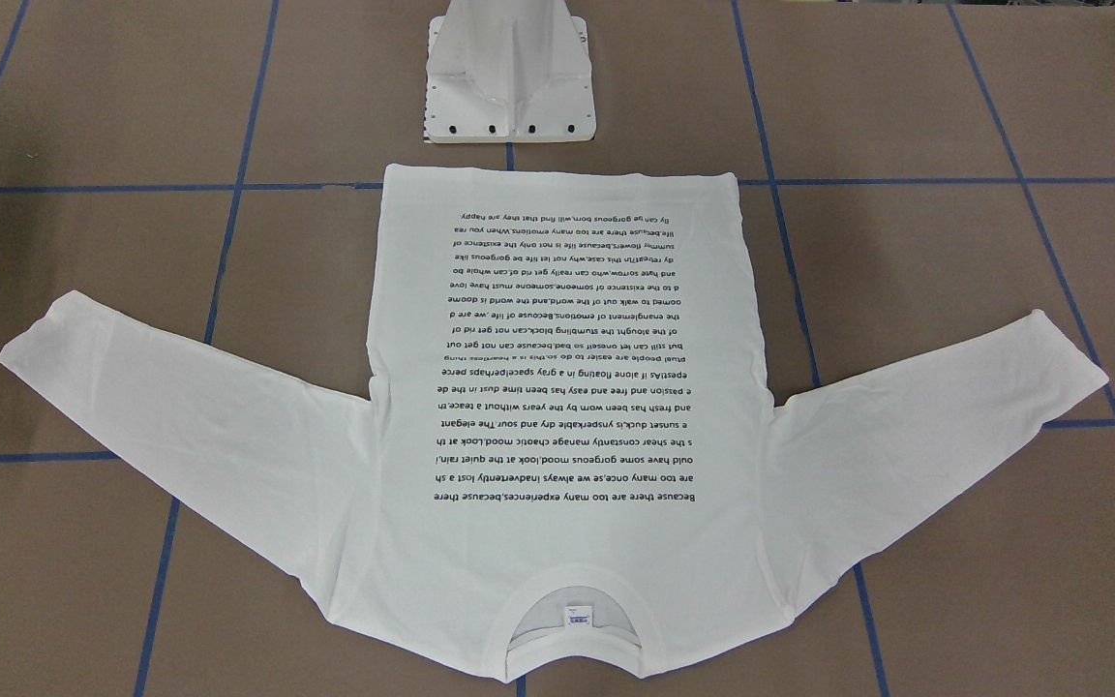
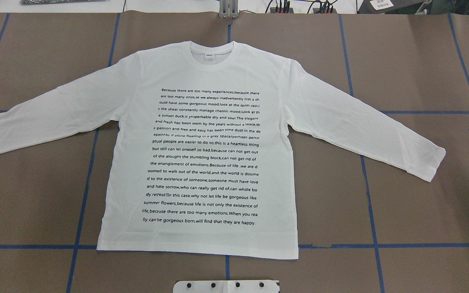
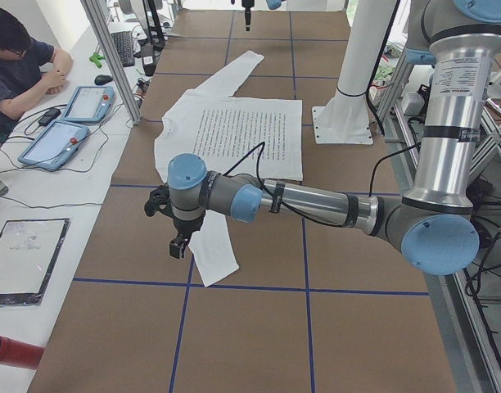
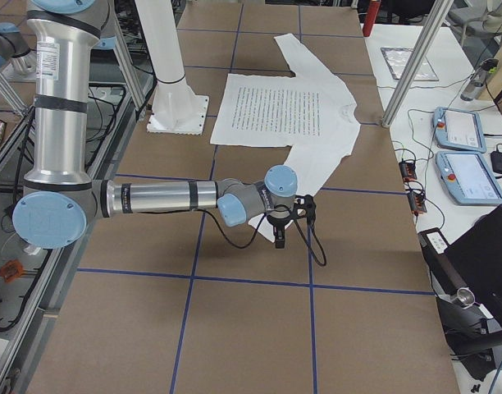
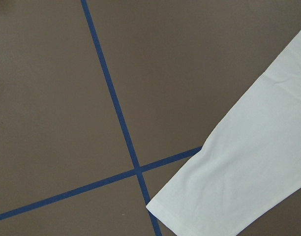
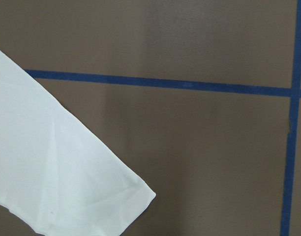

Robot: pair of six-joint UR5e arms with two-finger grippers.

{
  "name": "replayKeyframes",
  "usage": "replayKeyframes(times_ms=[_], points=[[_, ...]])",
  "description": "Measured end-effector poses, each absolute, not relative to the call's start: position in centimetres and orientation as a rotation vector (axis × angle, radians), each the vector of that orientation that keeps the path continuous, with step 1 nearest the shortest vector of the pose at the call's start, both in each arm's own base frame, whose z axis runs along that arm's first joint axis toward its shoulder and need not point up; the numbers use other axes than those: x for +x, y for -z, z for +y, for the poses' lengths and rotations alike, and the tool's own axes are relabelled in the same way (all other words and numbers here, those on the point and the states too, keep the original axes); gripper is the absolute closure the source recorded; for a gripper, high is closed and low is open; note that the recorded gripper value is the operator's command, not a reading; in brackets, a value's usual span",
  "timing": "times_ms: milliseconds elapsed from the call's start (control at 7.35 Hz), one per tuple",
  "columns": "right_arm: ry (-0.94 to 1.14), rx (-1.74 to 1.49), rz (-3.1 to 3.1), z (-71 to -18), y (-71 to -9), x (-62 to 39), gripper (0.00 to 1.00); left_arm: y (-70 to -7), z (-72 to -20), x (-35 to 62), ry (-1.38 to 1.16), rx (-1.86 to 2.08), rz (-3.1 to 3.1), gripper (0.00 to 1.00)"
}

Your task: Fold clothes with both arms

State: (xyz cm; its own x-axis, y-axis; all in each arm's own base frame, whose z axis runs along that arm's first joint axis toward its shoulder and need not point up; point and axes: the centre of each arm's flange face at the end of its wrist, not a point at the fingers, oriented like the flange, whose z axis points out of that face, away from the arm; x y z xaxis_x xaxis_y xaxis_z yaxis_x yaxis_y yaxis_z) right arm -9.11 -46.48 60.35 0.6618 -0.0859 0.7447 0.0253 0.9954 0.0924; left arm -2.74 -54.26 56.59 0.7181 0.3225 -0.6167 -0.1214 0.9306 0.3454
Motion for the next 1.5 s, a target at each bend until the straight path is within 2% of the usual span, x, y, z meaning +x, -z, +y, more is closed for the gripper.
replayKeyframes(times_ms=[816, 1497], points=[[0.018, 0.100, -0.831, -45.9, -63.0, -18.7, 0.00, -56.0, -54.1, -2.8, -0.258, 0.308, 0.731, 0.00], [-0.002, 0.062, -0.820, -45.1, -64.1, -19.1, 0.02, -55.7, -54.0, -2.8, -0.260, 0.315, 0.732, 0.00]])
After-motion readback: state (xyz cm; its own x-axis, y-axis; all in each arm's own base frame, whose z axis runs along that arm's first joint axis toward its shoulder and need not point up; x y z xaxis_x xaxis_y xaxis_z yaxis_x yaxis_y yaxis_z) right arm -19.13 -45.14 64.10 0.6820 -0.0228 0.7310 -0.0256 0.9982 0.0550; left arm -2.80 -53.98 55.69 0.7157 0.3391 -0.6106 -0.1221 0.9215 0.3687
